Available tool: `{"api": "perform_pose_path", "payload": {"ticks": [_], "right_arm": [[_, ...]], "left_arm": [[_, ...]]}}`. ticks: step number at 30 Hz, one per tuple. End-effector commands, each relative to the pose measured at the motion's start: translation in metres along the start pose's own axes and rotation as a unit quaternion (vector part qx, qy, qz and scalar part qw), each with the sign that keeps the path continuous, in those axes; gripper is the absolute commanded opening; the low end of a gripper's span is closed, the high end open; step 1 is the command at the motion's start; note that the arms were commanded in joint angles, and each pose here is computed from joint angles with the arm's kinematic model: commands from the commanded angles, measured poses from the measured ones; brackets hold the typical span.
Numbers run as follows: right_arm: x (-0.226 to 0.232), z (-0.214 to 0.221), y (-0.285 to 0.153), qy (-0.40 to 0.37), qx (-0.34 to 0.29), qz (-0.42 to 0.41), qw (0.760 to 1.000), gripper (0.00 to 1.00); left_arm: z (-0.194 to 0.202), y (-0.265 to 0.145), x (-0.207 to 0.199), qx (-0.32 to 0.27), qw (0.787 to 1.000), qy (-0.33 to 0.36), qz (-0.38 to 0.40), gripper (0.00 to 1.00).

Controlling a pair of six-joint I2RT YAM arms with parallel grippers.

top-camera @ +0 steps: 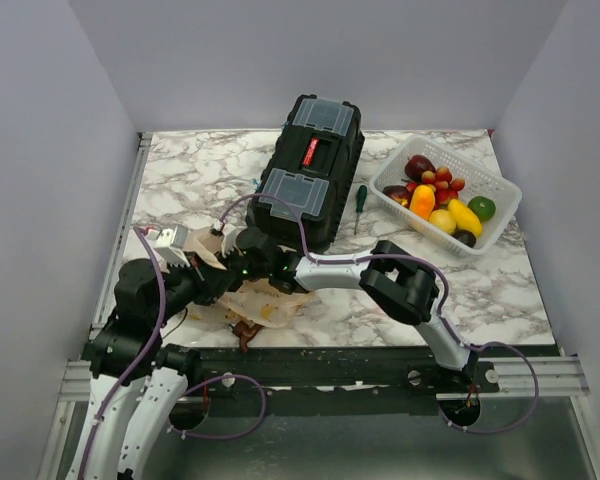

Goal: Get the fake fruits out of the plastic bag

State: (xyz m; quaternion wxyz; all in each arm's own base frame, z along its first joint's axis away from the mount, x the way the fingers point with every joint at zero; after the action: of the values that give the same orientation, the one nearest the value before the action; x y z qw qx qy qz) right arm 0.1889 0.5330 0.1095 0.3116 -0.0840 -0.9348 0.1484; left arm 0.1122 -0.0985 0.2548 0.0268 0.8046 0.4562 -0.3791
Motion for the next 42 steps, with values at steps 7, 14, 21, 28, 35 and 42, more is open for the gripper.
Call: {"api": "perform_pose_path", "payload": {"ticks": [7,14,21,28,35,42], "right_arm": [[-0.006,0.014,0.020,0.006,0.010,-0.034,0.999,1.00],[-0.029,0.035,0.030,0.011,0.038,0.011,0.999,0.99],[-0.052,0.042,0.034,0.012,0.052,0.083,0.995,0.79],[-0.054,0.028,0.023,0.013,0.025,0.118,0.993,0.55],[-0.049,-0.003,-0.004,0.003,-0.018,0.149,0.989,0.30],[-0.040,-0.032,-0.039,-0.022,-0.059,0.183,0.981,0.19]], "left_arm": [[-0.037,0.034,-0.034,0.033,0.996,-0.015,0.084,0.00],[-0.026,0.030,-0.019,0.048,0.998,-0.007,0.040,0.00],[-0.012,0.014,-0.001,0.051,0.998,0.017,-0.018,0.00],[0.005,-0.003,0.016,0.009,0.998,0.029,-0.049,0.00],[0.003,-0.013,0.024,-0.064,0.995,0.038,-0.061,0.00],[0.004,-0.011,0.026,-0.055,0.995,0.035,-0.071,0.00]]}}
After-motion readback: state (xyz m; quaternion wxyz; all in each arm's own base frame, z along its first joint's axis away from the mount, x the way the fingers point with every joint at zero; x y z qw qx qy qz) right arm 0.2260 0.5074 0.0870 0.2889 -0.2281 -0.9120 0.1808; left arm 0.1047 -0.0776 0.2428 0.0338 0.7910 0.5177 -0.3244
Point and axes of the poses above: each gripper's point midway between its finger pads, its own y axis out along the fingers, its own x axis along the line the jaws close on, z = x × y, the point moved 5 cm from there along -y, back along the fingers, and after that the axes turned 2 degrees about -y, right-handed, at the moved point
